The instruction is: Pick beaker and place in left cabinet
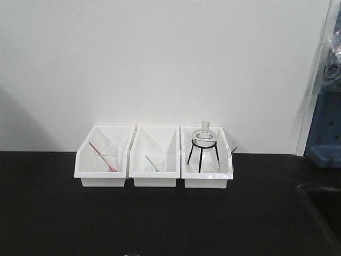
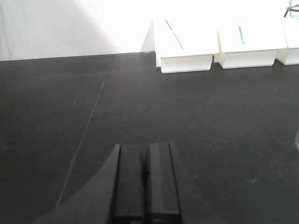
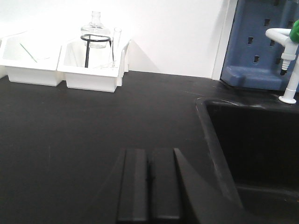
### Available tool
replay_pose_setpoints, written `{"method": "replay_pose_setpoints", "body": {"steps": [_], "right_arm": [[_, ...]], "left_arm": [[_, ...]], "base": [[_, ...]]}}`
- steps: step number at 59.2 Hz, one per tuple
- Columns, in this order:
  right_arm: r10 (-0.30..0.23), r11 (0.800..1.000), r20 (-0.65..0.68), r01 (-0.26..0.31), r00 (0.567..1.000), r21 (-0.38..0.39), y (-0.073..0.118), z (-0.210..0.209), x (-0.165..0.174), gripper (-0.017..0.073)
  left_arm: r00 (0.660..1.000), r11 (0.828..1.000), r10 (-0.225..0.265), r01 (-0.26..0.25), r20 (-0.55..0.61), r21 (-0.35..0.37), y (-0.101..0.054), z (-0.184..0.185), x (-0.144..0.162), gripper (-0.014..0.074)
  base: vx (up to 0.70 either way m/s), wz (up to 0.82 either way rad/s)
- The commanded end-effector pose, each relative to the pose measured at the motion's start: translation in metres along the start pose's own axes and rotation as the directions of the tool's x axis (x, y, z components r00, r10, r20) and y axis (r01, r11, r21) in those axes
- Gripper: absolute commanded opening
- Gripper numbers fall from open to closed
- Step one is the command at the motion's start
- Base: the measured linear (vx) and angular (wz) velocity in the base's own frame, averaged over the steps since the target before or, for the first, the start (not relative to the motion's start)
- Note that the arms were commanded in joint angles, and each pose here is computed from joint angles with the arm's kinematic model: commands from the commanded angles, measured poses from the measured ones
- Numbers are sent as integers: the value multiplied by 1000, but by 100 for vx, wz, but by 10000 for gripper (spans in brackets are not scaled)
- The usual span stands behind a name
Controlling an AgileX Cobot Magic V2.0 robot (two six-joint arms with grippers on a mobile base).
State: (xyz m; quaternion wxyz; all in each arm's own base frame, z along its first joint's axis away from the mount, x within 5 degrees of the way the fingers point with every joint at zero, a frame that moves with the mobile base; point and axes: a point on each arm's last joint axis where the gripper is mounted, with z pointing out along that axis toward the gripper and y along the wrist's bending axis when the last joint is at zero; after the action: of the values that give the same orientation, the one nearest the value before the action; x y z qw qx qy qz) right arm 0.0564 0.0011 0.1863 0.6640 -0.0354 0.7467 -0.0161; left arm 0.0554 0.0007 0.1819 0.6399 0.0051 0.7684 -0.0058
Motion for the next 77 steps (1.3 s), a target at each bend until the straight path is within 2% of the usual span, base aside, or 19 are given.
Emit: {"method": "replay_pose_setpoints", "body": {"steps": [1, 41, 44, 47, 48, 50, 55, 60, 77], "right_arm": [[-14, 1000, 82, 14, 996, 5, 0, 0, -7, -8], [-20, 1000, 82, 19, 996, 5, 0, 0, -7, -8], [-50, 999, 82, 50, 995, 10, 0, 0, -7, -8], [-144, 990, 80, 142, 986, 22, -1, 0, -7, -8], [-152, 988, 84, 151, 985, 24, -1, 0, -7, -8], [-131, 991, 108, 130, 985, 23, -1, -1, -9, -8], [-17, 1000, 225, 15, 974, 9, -1, -2, -20, -8], [30, 999, 318, -33, 948, 3, -1, -5, -28, -8], [27, 999, 561, -42, 828, 13, -3, -16, -50, -8]], "left_arm": [[994, 1000, -10, 8, 105, 17, -1, -3, -11, 3], [994, 1000, -10, 8, 105, 17, -1, -3, -11, 3], [994, 1000, -10, 8, 105, 17, -1, -3, -11, 3], [994, 1000, -10, 8, 105, 17, -1, -3, -11, 3], [994, 1000, -10, 8, 105, 17, -1, -3, -11, 3], [994, 1000, -10, 8, 105, 17, -1, -3, -11, 3], [994, 1000, -10, 8, 105, 17, -1, -3, -11, 3], [994, 1000, -10, 8, 105, 17, -1, -3, -11, 3], [994, 1000, -10, 8, 105, 17, -1, -3, -11, 3]], "base": [[0, 0], [0, 0], [0, 0], [0, 0], [0, 0], [0, 0], [0, 0], [0, 0], [0, 0]]}}
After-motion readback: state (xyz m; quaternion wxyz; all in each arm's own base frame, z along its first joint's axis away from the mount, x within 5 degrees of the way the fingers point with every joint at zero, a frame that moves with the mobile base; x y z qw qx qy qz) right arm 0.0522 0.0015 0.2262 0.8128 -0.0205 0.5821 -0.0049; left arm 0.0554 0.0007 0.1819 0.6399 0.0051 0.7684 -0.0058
